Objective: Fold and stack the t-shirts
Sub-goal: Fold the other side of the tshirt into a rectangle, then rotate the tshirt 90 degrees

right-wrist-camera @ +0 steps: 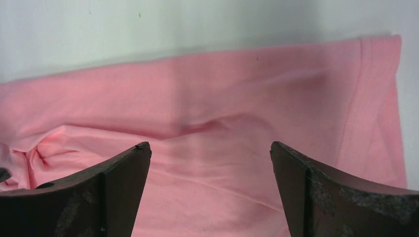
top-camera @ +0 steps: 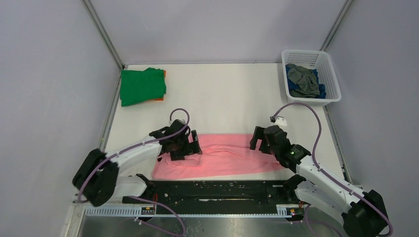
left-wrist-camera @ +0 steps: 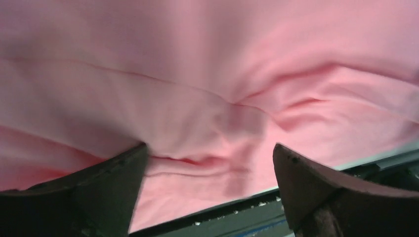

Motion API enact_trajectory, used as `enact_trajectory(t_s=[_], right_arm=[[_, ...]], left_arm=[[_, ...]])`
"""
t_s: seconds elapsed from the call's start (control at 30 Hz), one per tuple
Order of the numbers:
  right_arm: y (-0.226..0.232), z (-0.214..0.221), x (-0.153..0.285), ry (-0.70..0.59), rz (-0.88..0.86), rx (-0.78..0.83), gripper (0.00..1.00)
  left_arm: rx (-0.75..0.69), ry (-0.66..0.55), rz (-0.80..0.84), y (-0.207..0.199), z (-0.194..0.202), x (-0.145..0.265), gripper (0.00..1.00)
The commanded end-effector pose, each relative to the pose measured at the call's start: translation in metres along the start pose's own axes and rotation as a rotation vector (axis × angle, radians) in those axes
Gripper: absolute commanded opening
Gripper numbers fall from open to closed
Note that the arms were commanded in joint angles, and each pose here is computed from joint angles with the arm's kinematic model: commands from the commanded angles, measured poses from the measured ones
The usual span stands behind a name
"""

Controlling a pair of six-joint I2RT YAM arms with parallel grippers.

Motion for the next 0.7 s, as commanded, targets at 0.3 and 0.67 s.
enact_trajectory(t_s=[0.3, 0.67], right_arm=[[0.014, 0.035, -0.037, 0.19, 0.032, -0.123, 0.99], [0.067, 0.092, -0.028, 0.426, -0.193, -0.126, 1.0]], left_arm=[[0.204, -0.204, -0.116, -0.029, -0.13, -0.07, 0.99], [0.155, -0.167, 0.073, -0.143, -0.265, -0.161, 0.99]])
Point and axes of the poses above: each gripper's point midway between its finger pads, its own x axis back along the fingers, its own y axis along the line the jaws close on, z = x × y, the point moved 3 cm from there along x, back along the fingers, and after that the axes turned 6 degrees about x, right-handed, at the moved point
